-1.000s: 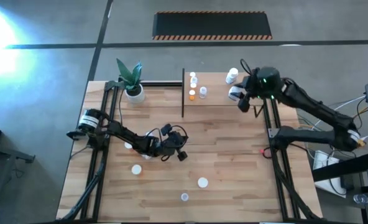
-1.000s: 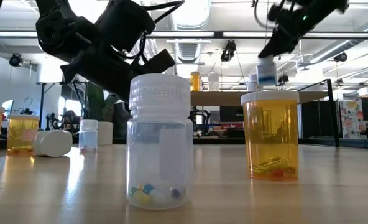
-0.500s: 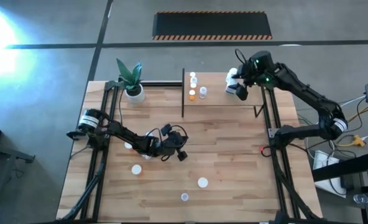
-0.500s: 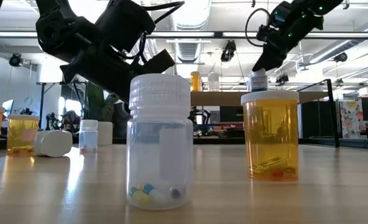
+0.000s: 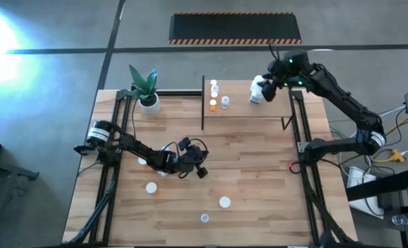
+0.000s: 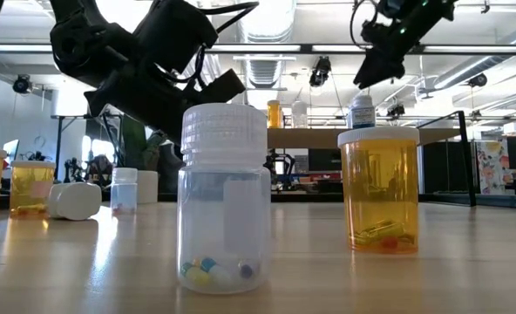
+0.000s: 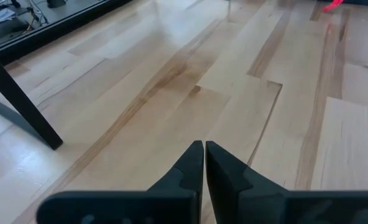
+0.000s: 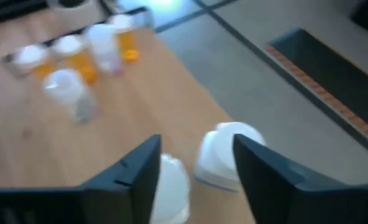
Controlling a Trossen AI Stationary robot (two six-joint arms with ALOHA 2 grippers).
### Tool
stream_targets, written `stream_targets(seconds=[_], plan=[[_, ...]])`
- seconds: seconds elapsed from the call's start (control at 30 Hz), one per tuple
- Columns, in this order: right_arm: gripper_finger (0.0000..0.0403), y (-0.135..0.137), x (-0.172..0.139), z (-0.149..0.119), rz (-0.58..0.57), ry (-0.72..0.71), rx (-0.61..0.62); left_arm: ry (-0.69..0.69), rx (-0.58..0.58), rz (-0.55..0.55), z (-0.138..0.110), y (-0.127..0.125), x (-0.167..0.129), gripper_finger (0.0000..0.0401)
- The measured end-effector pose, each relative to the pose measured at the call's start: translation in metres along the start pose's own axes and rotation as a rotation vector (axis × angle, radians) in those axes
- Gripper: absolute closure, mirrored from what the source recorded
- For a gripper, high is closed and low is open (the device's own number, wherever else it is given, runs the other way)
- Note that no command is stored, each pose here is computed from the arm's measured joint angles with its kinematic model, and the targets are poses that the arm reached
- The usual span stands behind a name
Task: Pick and place medicine bottles onto shelf by color
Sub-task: Put the white pill bottle on the shelf aligned with the other white pill bottle
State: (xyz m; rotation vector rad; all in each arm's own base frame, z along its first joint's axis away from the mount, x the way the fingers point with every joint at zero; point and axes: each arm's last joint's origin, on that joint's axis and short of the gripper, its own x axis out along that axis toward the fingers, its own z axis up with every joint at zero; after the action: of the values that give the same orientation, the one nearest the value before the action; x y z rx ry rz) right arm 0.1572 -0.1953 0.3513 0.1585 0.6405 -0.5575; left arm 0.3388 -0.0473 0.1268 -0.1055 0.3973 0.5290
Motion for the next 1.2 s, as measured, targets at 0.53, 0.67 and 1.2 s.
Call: stream_targets(seconds=[0.53, 0.67, 1.2], plan=[[0.0390, -0.017, 0.042, 0.003, -0.121, 0.117, 0.088, 0.000, 0.000, 0.001, 0.000, 0.000, 0.000, 0.0400], [0.0391, -0.017, 0.029, 0.007, -0.204, 0.168, 0.142, 0.000, 0.000, 0.001, 0.000, 0.000, 0.000, 0.0400], [0.0391, -0.019, 0.013, 0.019, -0.312, 0.195, 0.165, -0.001, -0.001, 0.000, 0.000, 0.000, 0.000, 0.0400]])
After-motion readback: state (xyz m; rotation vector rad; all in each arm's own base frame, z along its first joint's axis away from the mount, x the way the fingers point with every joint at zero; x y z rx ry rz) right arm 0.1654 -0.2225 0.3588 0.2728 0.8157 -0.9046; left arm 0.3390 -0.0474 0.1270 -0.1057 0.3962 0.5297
